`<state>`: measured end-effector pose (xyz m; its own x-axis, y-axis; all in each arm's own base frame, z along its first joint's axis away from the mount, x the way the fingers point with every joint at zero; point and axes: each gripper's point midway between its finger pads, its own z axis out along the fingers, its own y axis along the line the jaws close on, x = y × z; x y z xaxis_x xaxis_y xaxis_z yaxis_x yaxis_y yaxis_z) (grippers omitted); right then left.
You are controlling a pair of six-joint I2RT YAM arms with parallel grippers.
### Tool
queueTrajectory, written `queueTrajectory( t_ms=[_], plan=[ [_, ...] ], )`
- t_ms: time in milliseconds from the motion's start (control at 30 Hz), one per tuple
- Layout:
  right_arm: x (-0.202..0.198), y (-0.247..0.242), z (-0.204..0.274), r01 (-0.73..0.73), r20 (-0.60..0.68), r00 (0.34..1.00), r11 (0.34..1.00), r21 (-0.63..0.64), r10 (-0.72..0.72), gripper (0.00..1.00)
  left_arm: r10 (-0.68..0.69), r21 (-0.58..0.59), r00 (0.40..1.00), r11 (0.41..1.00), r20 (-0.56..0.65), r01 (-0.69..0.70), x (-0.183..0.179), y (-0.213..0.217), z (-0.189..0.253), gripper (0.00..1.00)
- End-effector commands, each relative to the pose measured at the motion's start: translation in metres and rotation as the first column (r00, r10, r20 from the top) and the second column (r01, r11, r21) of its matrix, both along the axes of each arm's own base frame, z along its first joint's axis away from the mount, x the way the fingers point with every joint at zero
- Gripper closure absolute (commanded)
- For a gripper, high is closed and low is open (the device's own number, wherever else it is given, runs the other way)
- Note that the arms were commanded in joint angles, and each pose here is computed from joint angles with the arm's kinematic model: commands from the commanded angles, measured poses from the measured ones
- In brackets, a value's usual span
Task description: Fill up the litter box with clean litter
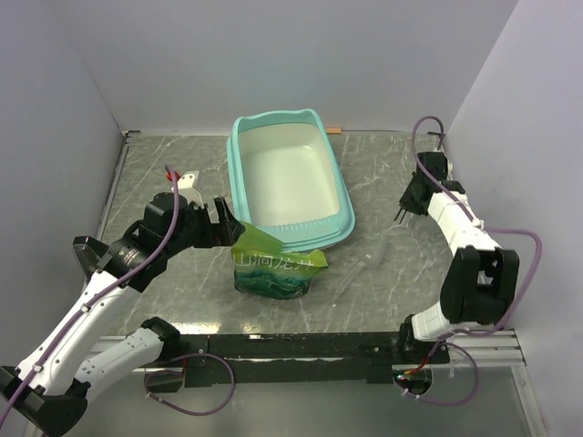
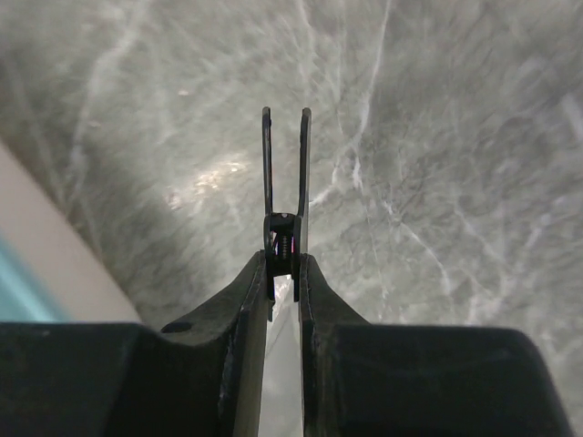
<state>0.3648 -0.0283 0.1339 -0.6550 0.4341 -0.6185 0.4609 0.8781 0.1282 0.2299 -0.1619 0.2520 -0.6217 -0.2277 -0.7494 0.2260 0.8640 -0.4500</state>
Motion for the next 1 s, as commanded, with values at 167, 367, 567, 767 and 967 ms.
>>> queueTrajectory(
  t_ms=[167,367,567,767,967],
  plan=[
    [0.016,-0.007,-0.057,0.061,-0.003,0.998,0.966,0.252,-0.063,1.0,-0.159,-0.048,0.984,0.985,0.084,0.164,-0.013,-0.019,0.018,0.03],
    [0.007,-0.003,-0.074,0.061,-0.029,0.998,0.962,0.266,-0.055,0.83,-0.184,-0.044,0.978,0.981,0.094,0.189,-0.013,-0.022,0.021,0.03],
    [0.0,-0.005,-0.076,0.073,-0.041,0.997,0.965,0.25,-0.065,0.56,-0.188,-0.039,0.977,0.981,0.103,0.193,-0.014,-0.021,0.022,0.03],
    [-0.008,-0.006,-0.074,0.084,-0.046,0.996,0.967,0.241,-0.075,0.36,-0.186,-0.039,0.977,0.981,0.105,0.191,-0.016,-0.02,0.02,0.03],
    [-0.005,0.012,-0.012,-0.031,0.112,0.994,0.978,0.207,0.008,0.29,-0.157,-0.019,0.984,0.987,0.081,0.159,-0.015,-0.014,0.019,0.03]
  ],
)
